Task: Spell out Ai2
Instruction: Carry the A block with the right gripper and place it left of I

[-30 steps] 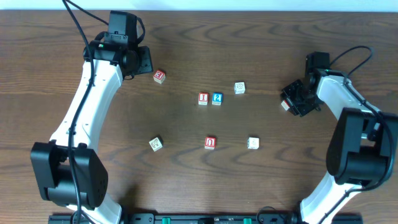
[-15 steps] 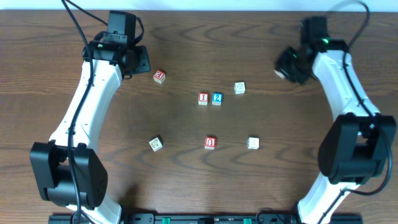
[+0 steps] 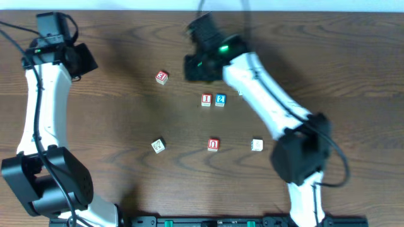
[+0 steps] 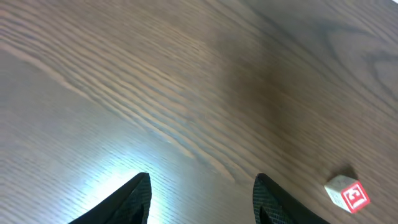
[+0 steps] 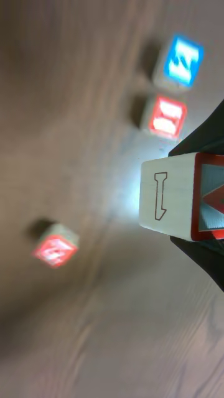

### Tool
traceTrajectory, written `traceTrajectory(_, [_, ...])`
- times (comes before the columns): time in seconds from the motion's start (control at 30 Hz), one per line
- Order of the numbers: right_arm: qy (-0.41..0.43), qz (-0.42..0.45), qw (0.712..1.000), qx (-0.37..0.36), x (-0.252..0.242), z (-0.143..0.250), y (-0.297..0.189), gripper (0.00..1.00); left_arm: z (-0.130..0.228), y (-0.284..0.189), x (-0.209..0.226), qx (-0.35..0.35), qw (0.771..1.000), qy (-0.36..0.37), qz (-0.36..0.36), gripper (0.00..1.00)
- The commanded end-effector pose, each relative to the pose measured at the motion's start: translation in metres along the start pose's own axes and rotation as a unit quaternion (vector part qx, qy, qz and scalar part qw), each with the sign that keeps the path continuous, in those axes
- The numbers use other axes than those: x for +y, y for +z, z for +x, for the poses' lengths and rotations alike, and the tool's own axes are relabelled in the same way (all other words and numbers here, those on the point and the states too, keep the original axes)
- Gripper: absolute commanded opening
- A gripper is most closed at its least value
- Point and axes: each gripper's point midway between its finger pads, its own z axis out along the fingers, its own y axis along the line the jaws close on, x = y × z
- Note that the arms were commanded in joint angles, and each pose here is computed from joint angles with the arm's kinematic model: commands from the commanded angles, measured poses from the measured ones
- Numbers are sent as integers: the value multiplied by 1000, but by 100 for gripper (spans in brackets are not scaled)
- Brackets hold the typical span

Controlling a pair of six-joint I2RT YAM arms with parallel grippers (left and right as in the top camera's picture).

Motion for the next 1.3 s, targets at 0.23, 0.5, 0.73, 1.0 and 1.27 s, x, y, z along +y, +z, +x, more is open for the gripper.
traceTrajectory(0.23, [-1,79,996,37,-18,19,55,1,-3,-10,-4,-9,1000,5,14,54])
traceTrajectory(0.5, [20,103,993,48,-27,28,61,1,-2,-10,-12,-4,999,5,35,54])
traceTrajectory(0.73, [28,108,992,55,-26,34,66,1,-2,-10,-12,-4,999,5,35,54])
traceTrajectory(1.0, [27,111,991,66,-23,42,77,1,-2,-10,-12,-4,999,5,35,54])
traceTrajectory(1.27, [27,113,991,72,-26,45,84,1,-2,-10,-12,-4,999,5,35,54])
